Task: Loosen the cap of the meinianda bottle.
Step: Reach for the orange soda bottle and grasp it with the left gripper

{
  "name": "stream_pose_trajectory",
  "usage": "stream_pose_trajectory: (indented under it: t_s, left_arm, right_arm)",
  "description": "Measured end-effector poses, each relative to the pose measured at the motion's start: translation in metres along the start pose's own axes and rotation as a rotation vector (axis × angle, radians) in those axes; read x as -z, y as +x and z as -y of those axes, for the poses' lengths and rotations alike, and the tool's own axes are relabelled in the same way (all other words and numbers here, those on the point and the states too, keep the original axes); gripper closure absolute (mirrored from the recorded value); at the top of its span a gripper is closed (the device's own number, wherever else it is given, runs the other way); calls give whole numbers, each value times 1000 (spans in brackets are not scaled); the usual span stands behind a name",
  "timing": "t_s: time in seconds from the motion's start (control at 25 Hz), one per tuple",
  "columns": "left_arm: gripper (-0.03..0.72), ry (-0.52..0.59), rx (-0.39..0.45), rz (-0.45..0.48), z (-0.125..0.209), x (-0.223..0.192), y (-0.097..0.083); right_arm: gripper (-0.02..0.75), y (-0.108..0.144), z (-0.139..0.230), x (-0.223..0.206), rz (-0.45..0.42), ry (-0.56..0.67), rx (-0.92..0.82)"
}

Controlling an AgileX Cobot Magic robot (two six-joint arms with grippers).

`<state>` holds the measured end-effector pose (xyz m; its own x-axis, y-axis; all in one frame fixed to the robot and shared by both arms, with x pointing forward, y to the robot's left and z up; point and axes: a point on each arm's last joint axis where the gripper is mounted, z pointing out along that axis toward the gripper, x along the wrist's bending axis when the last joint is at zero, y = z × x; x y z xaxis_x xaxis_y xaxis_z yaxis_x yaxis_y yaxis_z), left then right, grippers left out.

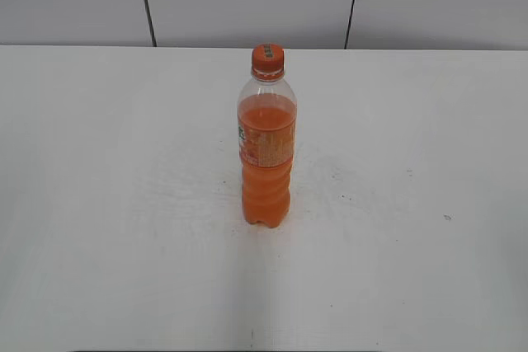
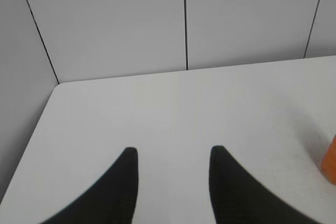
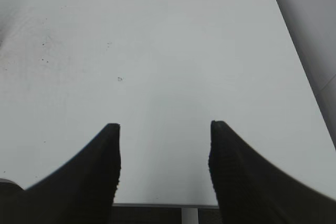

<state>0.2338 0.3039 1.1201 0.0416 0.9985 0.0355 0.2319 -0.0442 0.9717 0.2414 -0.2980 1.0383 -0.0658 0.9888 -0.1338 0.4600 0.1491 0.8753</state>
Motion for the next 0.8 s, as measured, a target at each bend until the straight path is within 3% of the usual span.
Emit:
stream_pose_trajectory:
  t_s: [0.28,0.48,0.64,0.8]
  left_arm:
    - [406,43,-24,1,-56,-57,0]
    - [383,-109,-154,-4,-80,-95,-1]
    - [283,-318,-177,-19,-87,-117,-2]
    - [214,-380,-164,-10,-58,-150,-5]
  right_arm:
    - [328,0,0,0,0,0,0]
    - [328,-1,0,0,7,1,4]
    - [328,0,0,0,0,0,0]
    - [328,0,0,0,0,0,0]
